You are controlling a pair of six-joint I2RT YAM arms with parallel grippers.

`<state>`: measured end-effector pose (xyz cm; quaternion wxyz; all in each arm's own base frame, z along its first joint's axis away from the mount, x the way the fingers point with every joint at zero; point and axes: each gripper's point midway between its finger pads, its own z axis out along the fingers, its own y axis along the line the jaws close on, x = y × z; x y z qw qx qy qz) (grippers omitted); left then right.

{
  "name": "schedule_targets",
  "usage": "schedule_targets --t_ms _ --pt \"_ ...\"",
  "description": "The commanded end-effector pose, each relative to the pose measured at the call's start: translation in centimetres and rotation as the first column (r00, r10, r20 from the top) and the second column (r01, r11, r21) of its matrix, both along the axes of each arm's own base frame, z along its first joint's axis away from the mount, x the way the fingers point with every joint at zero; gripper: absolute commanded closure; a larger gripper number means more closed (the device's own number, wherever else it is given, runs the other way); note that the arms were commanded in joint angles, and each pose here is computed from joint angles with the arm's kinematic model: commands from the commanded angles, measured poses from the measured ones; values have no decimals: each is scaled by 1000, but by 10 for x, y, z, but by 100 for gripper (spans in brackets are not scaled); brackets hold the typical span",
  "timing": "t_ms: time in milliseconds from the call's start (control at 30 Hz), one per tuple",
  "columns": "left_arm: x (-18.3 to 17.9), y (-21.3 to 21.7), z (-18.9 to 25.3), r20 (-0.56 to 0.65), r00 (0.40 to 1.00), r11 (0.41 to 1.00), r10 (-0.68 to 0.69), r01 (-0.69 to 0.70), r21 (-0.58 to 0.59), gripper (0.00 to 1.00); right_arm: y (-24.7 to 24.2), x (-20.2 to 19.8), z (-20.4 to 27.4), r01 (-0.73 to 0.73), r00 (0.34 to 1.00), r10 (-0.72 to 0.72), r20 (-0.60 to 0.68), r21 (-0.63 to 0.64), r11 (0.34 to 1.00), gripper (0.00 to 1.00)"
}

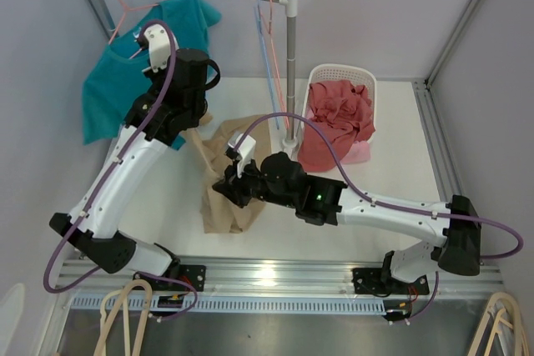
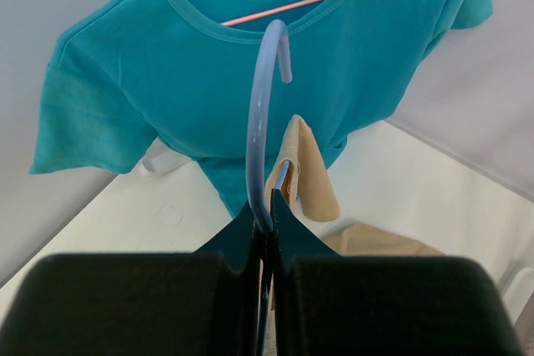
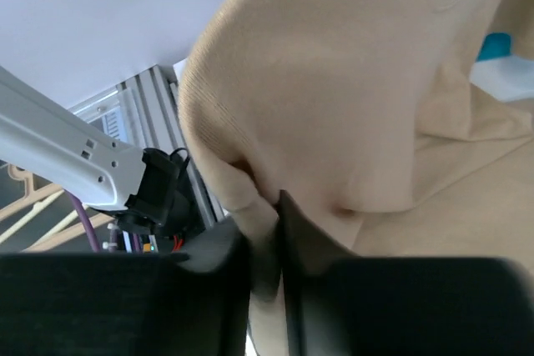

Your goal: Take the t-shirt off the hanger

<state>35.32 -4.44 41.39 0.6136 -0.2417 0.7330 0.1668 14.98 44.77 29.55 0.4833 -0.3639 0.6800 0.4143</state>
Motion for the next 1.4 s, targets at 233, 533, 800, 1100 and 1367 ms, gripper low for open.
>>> schedule_targets --t_ms 233,533,800,1100,1367 --pt "42 -16 -1 29 1000 1000 -1 2 -4 99 -17 -32 21 6 1000 -5 -25 33 999 100" --pt "73 -7 10 22 1000 1000 17 -17 5 99 -70 -85 -33 32 995 -38 -97 -59 998 100" --pt "60 -6 47 63 997 999 -33 36 -37 99 -61 -78 -105 103 978 -127 -165 -148 984 100" --pt "-45 -79 21 0 767 724 -641 605 -331 99 -66 10 -63 318 939 -334 -77 -163 934 100" --pt "-150 -45 10 -49 685 659 -727 676 -329 99 -74 79 -85 426 883 -464 -74 -291 857 100"
